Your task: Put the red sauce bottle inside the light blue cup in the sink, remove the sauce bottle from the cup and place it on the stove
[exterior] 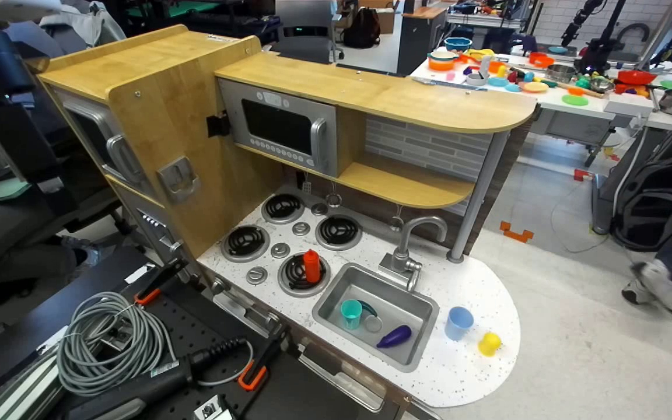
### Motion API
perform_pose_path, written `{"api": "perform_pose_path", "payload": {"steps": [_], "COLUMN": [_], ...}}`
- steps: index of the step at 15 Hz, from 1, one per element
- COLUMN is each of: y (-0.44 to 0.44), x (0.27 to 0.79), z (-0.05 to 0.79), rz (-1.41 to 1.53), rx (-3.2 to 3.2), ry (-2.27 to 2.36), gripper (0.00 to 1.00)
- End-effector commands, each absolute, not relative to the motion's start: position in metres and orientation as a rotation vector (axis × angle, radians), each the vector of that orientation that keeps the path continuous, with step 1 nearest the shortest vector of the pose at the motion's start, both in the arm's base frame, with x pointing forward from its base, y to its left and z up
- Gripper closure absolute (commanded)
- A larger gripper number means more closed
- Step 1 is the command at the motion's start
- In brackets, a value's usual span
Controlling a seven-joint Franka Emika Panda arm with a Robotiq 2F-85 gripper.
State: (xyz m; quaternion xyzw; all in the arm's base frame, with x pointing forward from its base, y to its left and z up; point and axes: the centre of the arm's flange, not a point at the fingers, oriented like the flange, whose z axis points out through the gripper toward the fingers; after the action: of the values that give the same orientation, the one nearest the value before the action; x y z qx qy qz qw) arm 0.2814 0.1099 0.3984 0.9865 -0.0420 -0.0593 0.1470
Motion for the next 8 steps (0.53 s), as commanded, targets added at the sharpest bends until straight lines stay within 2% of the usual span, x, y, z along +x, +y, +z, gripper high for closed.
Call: {"api": "perform_pose_path", "payload": {"steps": [1, 8], "y": [0.1099, 0.1099], "x": [0.2814, 0.2812], "z": [0.3984, 0.3979], "rz": [-0.171, -0.176], "rx": [2.839, 2.842], "ry": [-0.121, -0.134], "gripper": [0.00, 0.00]}}
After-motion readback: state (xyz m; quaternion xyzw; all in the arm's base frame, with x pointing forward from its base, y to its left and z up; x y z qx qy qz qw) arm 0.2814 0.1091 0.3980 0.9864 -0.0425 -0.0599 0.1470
